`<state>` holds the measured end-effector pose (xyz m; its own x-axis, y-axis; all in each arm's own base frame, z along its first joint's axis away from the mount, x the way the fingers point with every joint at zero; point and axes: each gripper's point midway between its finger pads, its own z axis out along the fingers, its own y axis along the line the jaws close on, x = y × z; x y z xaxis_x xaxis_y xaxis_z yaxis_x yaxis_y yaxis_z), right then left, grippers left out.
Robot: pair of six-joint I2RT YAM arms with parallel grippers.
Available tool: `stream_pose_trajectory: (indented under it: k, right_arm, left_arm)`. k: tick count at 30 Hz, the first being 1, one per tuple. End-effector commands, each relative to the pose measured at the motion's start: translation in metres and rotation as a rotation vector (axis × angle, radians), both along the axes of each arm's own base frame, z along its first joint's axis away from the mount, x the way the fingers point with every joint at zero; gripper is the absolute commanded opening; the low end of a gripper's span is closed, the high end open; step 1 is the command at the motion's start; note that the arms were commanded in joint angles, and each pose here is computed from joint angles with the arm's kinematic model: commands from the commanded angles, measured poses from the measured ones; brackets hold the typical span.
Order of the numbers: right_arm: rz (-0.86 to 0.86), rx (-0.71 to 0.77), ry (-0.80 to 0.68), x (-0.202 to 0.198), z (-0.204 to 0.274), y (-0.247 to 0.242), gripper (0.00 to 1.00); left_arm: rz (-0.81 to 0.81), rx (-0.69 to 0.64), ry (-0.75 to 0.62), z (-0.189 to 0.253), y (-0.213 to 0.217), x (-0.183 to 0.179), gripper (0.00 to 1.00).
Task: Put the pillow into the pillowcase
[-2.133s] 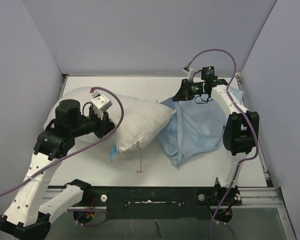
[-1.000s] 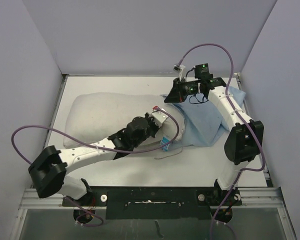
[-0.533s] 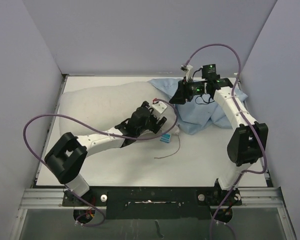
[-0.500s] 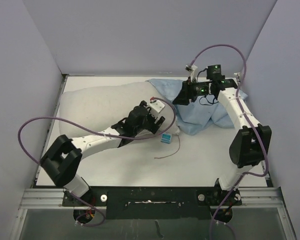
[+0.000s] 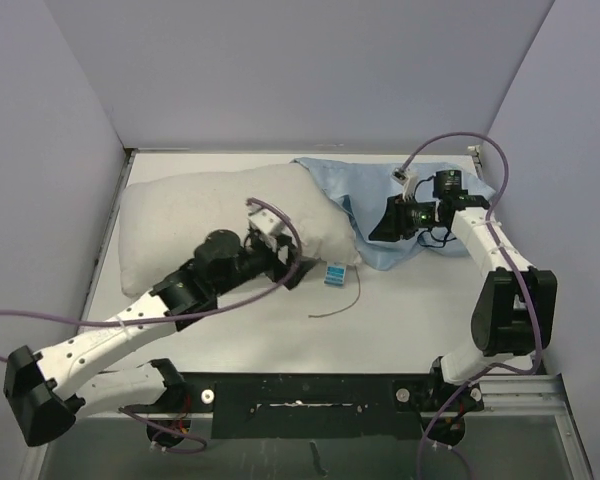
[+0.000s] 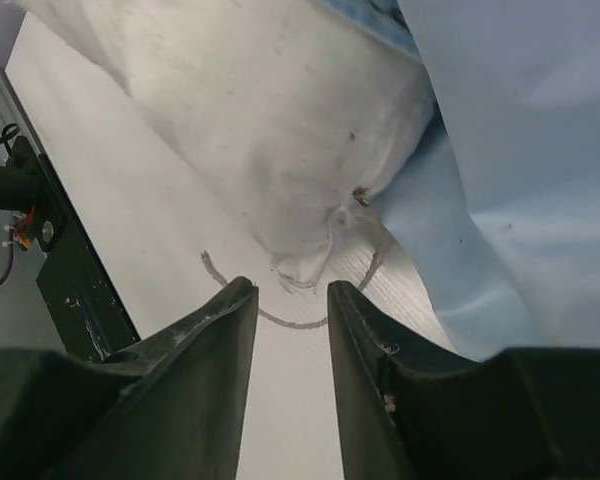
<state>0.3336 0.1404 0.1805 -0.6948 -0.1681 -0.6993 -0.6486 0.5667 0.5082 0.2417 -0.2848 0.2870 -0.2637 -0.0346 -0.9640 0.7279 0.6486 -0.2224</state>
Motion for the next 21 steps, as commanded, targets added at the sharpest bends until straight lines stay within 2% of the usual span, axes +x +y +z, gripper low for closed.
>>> stream_pose_trajectory:
  k: [1,3,9,12,16,21]
  right_arm:
    - [-0.098,-0.002,0.070,0.016,-0.031,-0.001,0.31]
    - [-0.084,-0.019,0.099,0.018,-0.043,0.009,0.28]
    - [0.028,0.006,0.183,0.025,-0.057,0.056,0.27]
    - [0.096,0.074,0.193,0.029,-0.042,0.079,0.20]
    - [0.147,0.183,0.176,0.031,-0.011,0.095,0.10]
    - [0.157,0.225,0.184,0.025,-0.003,0.099,0.06]
  left_arm:
    - [-0.035,0.246,-0.049,-0.063,-0.035,-0.021,0.77]
    - [-0.023,0.292,-0.062,-0.073,-0.043,-0.012,0.79]
    - [-0.066,0.462,-0.259,-0.076,-0.064,0.023,0.87]
    - [-0.127,0.546,-0.356,-0.079,-0.074,0.040,0.88]
    - [-0.155,0.571,-0.456,-0.080,-0.084,0.067,0.90]
    - [-0.269,0.543,-0.480,-0.098,-0.103,0.087,0.88]
